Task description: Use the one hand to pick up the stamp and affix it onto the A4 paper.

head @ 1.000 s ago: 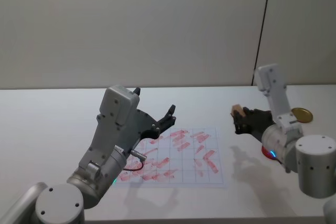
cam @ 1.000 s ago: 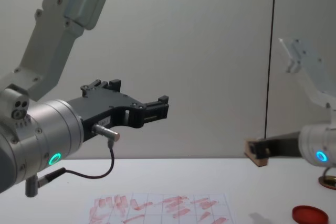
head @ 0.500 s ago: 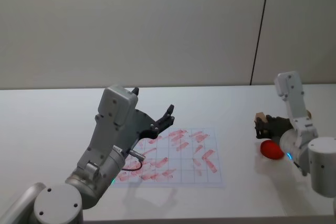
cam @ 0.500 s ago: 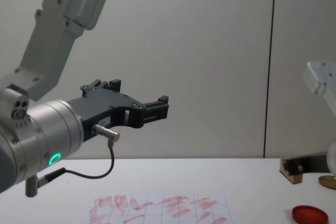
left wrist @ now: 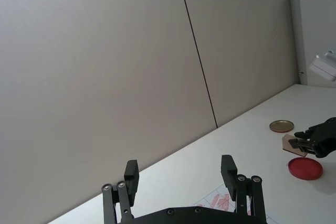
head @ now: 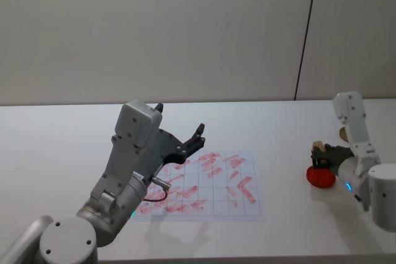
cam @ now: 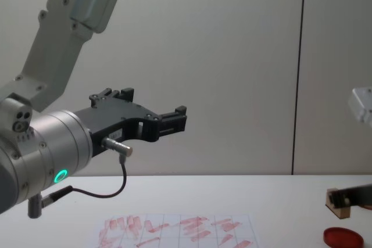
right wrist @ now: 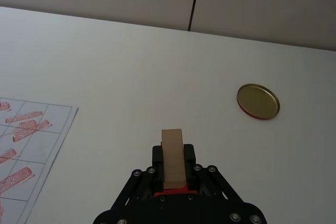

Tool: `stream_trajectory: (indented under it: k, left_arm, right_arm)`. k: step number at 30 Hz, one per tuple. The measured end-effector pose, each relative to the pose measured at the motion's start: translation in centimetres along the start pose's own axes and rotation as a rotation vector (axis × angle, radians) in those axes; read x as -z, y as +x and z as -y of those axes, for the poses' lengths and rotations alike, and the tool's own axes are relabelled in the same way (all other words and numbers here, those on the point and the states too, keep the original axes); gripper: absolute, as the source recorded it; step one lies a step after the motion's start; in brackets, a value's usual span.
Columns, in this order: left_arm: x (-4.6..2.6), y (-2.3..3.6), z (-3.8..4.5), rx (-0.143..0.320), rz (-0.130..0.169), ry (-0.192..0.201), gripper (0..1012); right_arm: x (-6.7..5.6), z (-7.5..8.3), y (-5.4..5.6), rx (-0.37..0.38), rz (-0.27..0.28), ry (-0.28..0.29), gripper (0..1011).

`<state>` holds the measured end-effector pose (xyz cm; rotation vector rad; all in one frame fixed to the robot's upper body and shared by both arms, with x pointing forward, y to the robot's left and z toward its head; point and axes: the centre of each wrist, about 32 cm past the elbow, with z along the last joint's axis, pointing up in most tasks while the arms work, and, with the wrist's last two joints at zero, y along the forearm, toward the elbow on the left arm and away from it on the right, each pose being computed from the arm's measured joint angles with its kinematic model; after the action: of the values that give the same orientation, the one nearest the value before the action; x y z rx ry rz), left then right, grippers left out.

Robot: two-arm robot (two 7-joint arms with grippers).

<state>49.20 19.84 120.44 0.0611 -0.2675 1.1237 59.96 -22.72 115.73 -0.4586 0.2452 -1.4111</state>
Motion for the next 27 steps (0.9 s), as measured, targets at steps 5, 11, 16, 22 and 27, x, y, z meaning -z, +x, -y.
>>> stream_trajectory:
  k: [5,11,16,22,27]
  left_arm:
    - [0.00,0.00,0.00,0.000,0.000,0.000,993]
    - [0.00,0.00,0.00,0.000,0.000,0.000,993]
    - [0.00,0.00,0.00,0.000,0.000,0.000,993]
    - [0.00,0.00,0.00,0.000,0.000,0.000,993]
    - [0.00,0.00,0.00,0.000,0.000,0.000,993]
  right_arm:
    - [0.3,-0.2,0.3,0.002,-0.006,-0.013,211]
    - [0.6,-0.4,0.5,0.001,-0.011,-0.028,210]
    - [0.9,-0.5,0.6,-0.001,-0.014,-0.042,211]
    - [1.3,-0.6,0.7,-0.005,-0.016,-0.058,214]
    - [1.6,-0.6,0.7,-0.010,-0.021,-0.066,325]
